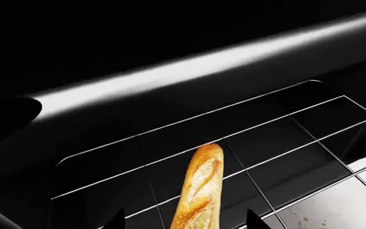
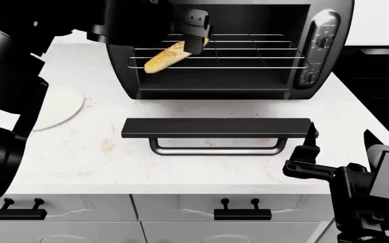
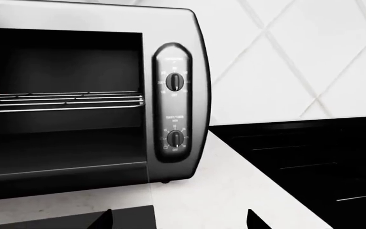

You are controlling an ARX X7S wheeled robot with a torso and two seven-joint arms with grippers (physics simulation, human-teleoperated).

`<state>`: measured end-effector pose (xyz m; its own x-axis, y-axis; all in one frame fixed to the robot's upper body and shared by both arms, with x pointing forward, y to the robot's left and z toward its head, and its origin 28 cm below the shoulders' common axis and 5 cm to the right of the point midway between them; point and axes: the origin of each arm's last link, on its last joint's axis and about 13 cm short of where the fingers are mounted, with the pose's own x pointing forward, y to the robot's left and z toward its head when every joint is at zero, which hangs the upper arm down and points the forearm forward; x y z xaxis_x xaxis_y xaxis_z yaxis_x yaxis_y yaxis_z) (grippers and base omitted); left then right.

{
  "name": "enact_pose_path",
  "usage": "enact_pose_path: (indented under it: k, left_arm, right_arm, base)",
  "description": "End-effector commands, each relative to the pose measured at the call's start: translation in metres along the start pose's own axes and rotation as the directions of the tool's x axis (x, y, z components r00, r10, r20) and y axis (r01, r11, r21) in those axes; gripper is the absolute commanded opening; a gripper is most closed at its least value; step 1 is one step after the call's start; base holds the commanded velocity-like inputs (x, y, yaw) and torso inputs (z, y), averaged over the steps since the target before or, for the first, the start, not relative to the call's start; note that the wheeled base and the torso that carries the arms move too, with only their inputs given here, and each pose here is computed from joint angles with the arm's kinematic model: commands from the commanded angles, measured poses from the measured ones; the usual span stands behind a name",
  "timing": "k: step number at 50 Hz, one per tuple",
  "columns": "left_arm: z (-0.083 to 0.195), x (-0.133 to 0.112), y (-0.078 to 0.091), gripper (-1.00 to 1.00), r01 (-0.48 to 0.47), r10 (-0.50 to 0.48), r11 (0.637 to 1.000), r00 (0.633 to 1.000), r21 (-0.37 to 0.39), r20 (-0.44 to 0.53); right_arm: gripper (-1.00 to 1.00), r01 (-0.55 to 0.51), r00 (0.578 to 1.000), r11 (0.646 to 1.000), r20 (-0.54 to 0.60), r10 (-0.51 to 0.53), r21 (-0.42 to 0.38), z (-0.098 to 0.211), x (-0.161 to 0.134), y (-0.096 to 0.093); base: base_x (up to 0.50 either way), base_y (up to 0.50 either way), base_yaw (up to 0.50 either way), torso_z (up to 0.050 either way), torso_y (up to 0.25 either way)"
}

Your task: Place the baguette on the rack of the toaster oven.

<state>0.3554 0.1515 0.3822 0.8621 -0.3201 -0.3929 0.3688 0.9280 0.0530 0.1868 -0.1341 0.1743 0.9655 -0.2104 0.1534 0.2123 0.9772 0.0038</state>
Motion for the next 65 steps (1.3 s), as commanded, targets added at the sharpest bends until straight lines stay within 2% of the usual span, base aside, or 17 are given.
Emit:
enact_pose_path:
  k: [1, 6, 8, 11, 13, 22, 24, 29, 32, 36, 38, 43, 47, 49, 55, 58, 65]
  left_arm:
    - [-0.017, 0.008, 0.001, 1.00, -0.003, 0.003, 1.000, 1.000, -0.026, 0.014]
    - [-0.027, 0.010, 0.003, 1.00, 0.004, -0.003, 0.999, 0.999, -0.040, 0.032]
    - [-0.013, 0.006, 0.004, 1.00, 0.012, -0.010, 0.999, 0.999, -0.048, 0.037]
    - [-0.018, 0.004, 0.004, 1.00, 0.030, -0.026, 0.998, 0.998, -0.055, 0.065]
    - [0.000, -0.006, 0.006, 1.00, 0.048, -0.043, 0.997, 0.995, -0.058, 0.088]
    - [0.001, -0.026, 0.006, 1.00, 0.065, -0.055, 0.996, 0.987, -0.061, 0.154]
    - [-0.014, -0.025, 0.003, 1.00, 0.058, -0.051, 0.998, 0.985, -0.037, 0.167]
    - [-0.016, -0.045, 0.000, 1.00, 0.044, -0.041, 0.999, 0.981, -0.014, 0.188]
    - [-0.023, -0.055, 0.002, 1.00, 0.026, -0.017, 0.999, 0.973, -0.036, 0.230]
    - [-0.030, -0.063, 0.004, 1.00, -0.048, 0.059, 0.998, 0.949, -0.044, 0.310]
    - [-0.034, -0.069, 0.004, 1.00, -0.046, 0.068, 0.996, 0.947, -0.075, 0.314]
    - [-0.034, -0.091, 0.002, 1.00, -0.056, 0.080, 0.996, 0.929, -0.075, 0.360]
    - [-0.046, -0.104, -0.001, 1.00, -0.072, 0.098, 0.994, 0.913, -0.080, 0.396]
    - [-0.052, -0.107, -0.002, 1.00, -0.092, 0.112, 0.993, 0.900, -0.068, 0.421]
    - [-0.074, -0.112, -0.001, 1.00, -0.095, 0.132, 0.990, 0.892, -0.106, 0.432]
    - [-0.088, -0.114, 0.000, 1.00, -0.115, 0.146, 0.989, 0.867, -0.094, 0.476]
    - [-0.113, -0.113, 0.003, 1.00, -0.118, 0.168, 0.985, 0.852, -0.129, 0.496]
  right_arm:
    - [1.00, 0.000, 1.000, 1.000, -0.001, 0.000, 0.002, -0.001, 0.000, 0.000]
    - [1.00, 0.000, 1.000, 1.000, -0.001, 0.000, 0.003, -0.001, -0.001, 0.000]
    - [1.00, 0.003, 1.000, 1.000, 0.000, -0.003, 0.005, -0.001, -0.001, -0.001]
    - [1.00, 0.004, 1.000, 1.000, 0.000, -0.004, 0.005, -0.001, -0.002, -0.001]
    - [1.00, 0.001, 1.000, 1.000, 0.000, -0.001, 0.004, 0.000, -0.002, 0.001]
    - [1.00, 0.000, 1.000, 1.000, 0.001, 0.000, 0.005, 0.001, -0.001, 0.002]
    - [1.00, -0.002, 1.000, 1.000, 0.003, 0.002, 0.007, 0.001, 0.000, 0.002]
    - [1.00, 0.001, 1.000, 1.000, 0.003, -0.001, 0.013, 0.000, 0.000, 0.002]
    - [1.00, 0.004, 1.000, 1.000, 0.006, -0.004, 0.019, 0.000, 0.000, 0.002]
    - [1.00, 0.003, 1.000, 1.000, 0.016, -0.004, 0.018, 0.002, 0.000, 0.003]
    - [1.00, 0.003, 1.000, 1.000, 0.026, -0.003, 0.021, 0.003, 0.000, 0.003]
    - [1.00, 0.004, 1.000, 1.000, 0.029, -0.004, 0.017, 0.005, 0.001, 0.003]
    - [1.00, 0.005, 0.999, 1.000, 0.033, -0.005, 0.013, 0.006, 0.001, 0.004]
    - [1.00, 0.000, 0.999, 1.000, 0.040, 0.000, 0.009, 0.006, 0.000, 0.003]
    - [1.00, 0.000, 0.998, 1.000, 0.056, 0.000, 0.001, 0.010, 0.000, 0.003]
    - [1.00, -0.007, 0.998, 1.000, 0.068, 0.007, -0.007, 0.012, 0.000, 0.004]
    - [1.00, -0.011, 0.996, 1.000, 0.092, 0.013, -0.026, 0.018, 0.001, 0.006]
  base:
    - [0.00, 0.00, 0.00, 0.000, 0.000]
    - [0.00, 0.00, 0.00, 0.000, 0.000]
    - [0.00, 0.00, 0.00, 0.000, 0.000]
    - [0.00, 0.00, 0.00, 0.000, 0.000]
    - [0.00, 0.00, 0.00, 0.000, 0.000]
    - [0.00, 0.00, 0.00, 0.000, 0.000]
    - [0.00, 0.00, 0.00, 0.000, 0.000]
    - [0.00, 0.00, 0.00, 0.000, 0.000]
    - [0.00, 0.00, 0.00, 0.000, 0.000]
    - [0.00, 0.00, 0.00, 0.000, 0.000]
    - [0.00, 0.00, 0.00, 0.000, 0.000]
    - [0.00, 0.00, 0.00, 0.000, 0.000]
    - [0.00, 0.00, 0.00, 0.000, 0.000]
    - [0.00, 0.00, 0.00, 0.000, 0.000]
    - [0.00, 0.00, 0.00, 0.000, 0.000]
    - [0.00, 0.00, 0.00, 0.000, 0.000]
    - [0.00, 0.00, 0.00, 0.000, 0.000]
